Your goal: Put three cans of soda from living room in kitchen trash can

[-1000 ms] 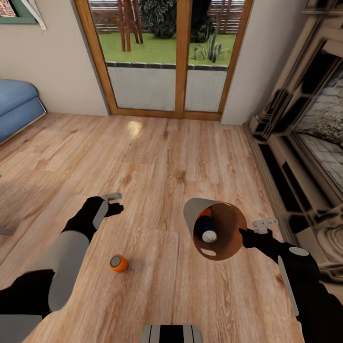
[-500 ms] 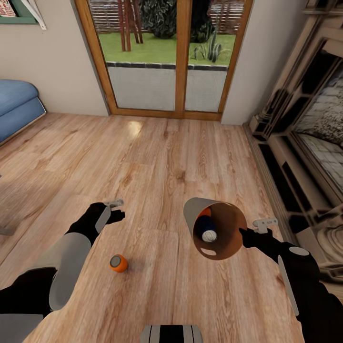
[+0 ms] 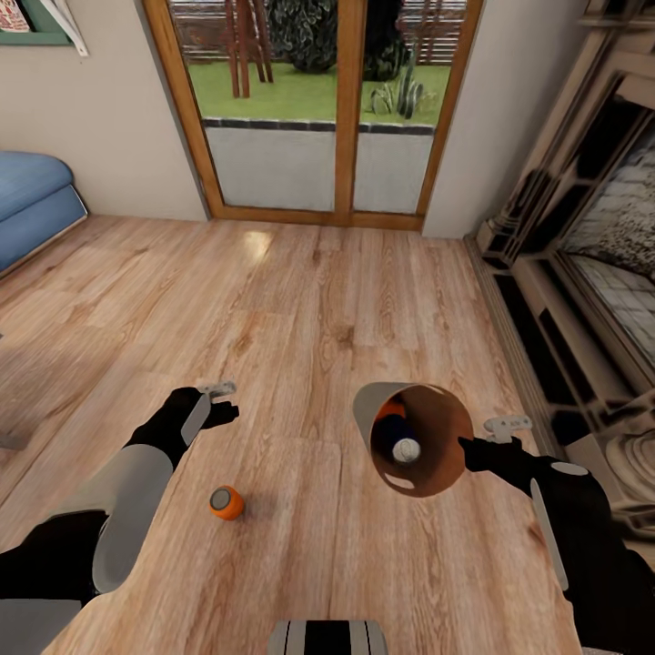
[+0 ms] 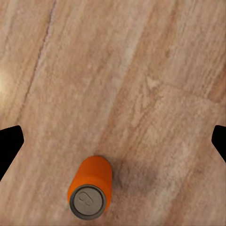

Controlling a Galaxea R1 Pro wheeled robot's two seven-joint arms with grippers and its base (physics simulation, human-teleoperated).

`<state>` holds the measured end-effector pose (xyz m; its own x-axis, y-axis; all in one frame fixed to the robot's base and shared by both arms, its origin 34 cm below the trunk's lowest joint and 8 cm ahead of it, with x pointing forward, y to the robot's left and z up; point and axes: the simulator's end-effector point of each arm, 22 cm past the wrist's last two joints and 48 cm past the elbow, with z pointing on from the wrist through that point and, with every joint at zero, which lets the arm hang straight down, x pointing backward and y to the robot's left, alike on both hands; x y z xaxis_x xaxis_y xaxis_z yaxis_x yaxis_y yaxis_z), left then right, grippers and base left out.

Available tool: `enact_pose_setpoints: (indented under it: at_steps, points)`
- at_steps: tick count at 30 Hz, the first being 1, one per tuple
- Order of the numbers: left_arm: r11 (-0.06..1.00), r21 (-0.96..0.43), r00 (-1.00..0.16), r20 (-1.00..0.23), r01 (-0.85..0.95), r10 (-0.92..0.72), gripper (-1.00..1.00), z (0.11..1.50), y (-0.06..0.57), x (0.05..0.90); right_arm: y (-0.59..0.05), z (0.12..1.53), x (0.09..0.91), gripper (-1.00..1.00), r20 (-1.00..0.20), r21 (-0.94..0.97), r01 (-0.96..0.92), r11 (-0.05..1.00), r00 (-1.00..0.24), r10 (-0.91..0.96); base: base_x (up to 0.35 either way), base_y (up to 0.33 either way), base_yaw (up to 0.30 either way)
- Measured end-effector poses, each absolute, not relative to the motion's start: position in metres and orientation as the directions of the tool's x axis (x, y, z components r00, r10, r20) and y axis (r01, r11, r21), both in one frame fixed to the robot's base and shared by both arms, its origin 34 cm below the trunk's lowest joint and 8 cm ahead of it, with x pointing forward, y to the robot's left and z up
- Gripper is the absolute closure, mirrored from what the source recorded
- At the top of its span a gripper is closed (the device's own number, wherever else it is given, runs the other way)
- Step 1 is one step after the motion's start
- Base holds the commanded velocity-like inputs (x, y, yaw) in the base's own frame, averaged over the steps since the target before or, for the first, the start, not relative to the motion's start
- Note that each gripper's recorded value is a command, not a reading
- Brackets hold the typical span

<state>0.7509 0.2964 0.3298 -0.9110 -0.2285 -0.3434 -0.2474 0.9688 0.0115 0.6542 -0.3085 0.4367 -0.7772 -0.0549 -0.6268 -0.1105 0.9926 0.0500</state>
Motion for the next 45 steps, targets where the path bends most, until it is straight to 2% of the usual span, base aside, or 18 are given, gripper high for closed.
enact_pose_setpoints:
  at_steps: [10, 15, 45]
  points:
    - [0.969, 0.011, -0.915, -0.331, -0.248, -0.23, -1.0, 0.321, 0.294, 0.748, -0.309, 0.433, 0.656, 1.0, -0.618, 0.04, -0.109, 0.993, -0.783, -0.061, 0.0, 0.0, 0.0]
    - [0.969, 0.011, -0.917, -0.324, -0.248, -0.231, -1.0, 0.317, 0.295, 0.746, -0.308, 0.451, 0.684, 1.0, -0.648, 0.042, -0.106, 0.994, -0.76, -0.053, 0.0, 0.0, 0.0]
    - [0.969, 0.024, -0.934, -0.272, -0.246, -0.23, -1.0, 0.285, 0.295, 0.729, -0.289, 0.473, 0.74, 1.0, -0.6, 0.01, -0.099, 0.995, -0.796, -0.073, 0.0, 0.0, 0.0]
